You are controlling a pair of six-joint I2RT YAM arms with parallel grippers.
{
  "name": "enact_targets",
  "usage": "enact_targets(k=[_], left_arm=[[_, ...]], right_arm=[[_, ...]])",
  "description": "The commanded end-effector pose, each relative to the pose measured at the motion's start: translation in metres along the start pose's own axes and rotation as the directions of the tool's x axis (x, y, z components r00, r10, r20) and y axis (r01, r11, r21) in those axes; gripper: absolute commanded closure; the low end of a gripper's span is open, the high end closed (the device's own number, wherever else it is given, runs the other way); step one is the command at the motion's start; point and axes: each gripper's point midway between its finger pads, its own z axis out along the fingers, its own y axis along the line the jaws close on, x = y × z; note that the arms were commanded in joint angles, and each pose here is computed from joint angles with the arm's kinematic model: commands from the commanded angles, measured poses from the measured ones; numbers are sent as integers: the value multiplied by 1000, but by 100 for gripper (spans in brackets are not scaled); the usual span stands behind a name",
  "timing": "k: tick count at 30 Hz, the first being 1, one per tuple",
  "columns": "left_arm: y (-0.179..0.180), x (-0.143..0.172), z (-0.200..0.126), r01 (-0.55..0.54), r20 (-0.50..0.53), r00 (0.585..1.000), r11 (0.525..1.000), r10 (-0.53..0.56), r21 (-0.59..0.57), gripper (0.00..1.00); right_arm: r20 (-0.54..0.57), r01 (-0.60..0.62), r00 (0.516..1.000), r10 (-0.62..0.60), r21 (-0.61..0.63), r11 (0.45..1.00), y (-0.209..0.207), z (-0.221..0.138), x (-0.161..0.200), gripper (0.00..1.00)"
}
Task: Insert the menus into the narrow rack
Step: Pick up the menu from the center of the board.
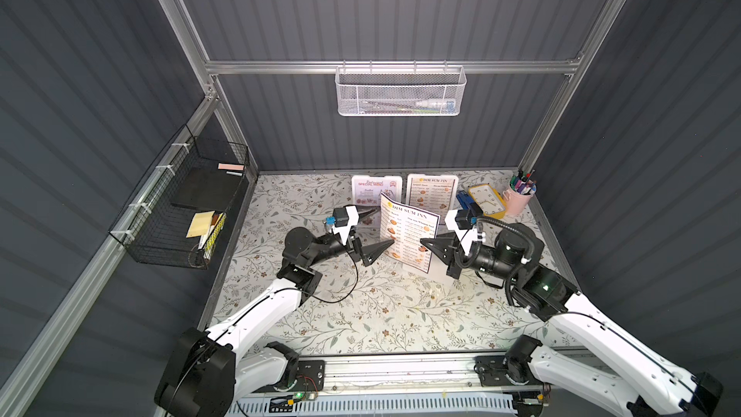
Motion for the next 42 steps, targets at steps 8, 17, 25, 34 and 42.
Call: enact_targets(k=[8,17,25,34,42], left_arm=[[-3,-19,11,-155,29,988,986,153,59,9],[-5,-8,11,-152,21,988,985,150,85,16],[-12,-16,6,-161,40,987,983,158,89,55],[-5,-13,11,-143,28,990,986,141,84,67],[4,-4,24,-130,14,992,984,129,120,65]], right_arm=[[64,152,987,-144,-134,979,22,-4,-18,100],[72,167,985,-160,-111,980,15,-2,-22,100],[52,91,994,-92,14,996,-22,7,-27,100],[96,26,995,-36,100,995,-46,-6,-30,100],[161,-28,987,19,52,998,-46,-13,-33,100]])
